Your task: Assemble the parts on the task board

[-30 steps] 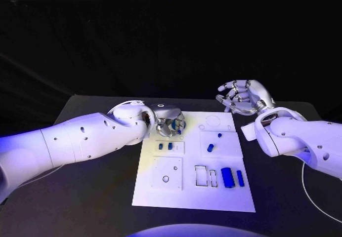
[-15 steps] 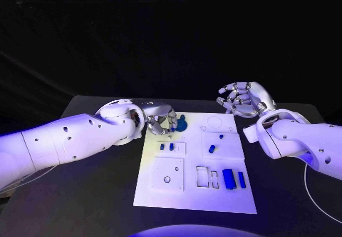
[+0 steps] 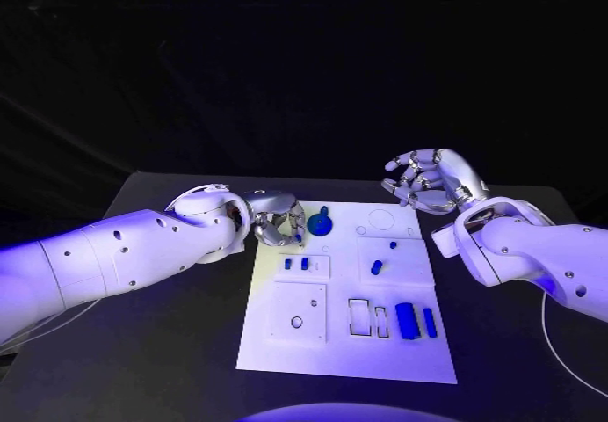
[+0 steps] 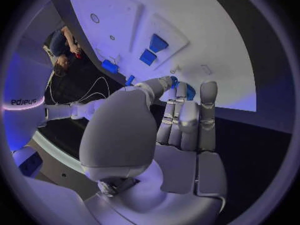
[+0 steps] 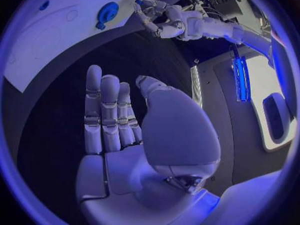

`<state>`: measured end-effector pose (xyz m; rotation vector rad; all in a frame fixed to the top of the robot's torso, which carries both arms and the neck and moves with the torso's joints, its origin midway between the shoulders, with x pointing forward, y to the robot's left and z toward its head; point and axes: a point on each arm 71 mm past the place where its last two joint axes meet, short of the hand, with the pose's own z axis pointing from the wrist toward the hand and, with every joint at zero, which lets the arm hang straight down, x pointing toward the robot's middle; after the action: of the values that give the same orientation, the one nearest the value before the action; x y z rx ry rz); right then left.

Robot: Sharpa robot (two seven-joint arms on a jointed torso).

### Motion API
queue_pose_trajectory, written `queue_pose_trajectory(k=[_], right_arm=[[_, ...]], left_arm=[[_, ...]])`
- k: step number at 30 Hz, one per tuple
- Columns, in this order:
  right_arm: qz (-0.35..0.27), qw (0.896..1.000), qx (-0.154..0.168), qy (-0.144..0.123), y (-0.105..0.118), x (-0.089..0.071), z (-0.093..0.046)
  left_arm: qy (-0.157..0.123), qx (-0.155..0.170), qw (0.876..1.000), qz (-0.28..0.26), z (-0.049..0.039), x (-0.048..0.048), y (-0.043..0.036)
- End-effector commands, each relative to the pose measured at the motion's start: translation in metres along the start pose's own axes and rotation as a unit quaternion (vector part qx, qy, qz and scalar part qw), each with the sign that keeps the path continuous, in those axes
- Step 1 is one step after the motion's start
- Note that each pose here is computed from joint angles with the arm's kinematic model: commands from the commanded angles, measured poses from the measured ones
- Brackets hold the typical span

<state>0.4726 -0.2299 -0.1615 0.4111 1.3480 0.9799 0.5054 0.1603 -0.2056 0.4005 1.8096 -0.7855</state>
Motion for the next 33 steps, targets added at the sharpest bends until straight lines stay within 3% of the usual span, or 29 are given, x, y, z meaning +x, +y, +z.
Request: queue_pose_trajectory(k=[1,33], right_arm=[[-0.012,1.0,-0.013,0.01,0.002,0.002,0.0],[-0.013,1.0,0.005,-0.003,0.0,0.0,-0.001]], left_arm=[[0.017,0.004,1.0,-0.008,0.0011,0.0032,-0.001],[0.041,-0.003,0.999,-0.007,0.0111,0.012,-0.0021]])
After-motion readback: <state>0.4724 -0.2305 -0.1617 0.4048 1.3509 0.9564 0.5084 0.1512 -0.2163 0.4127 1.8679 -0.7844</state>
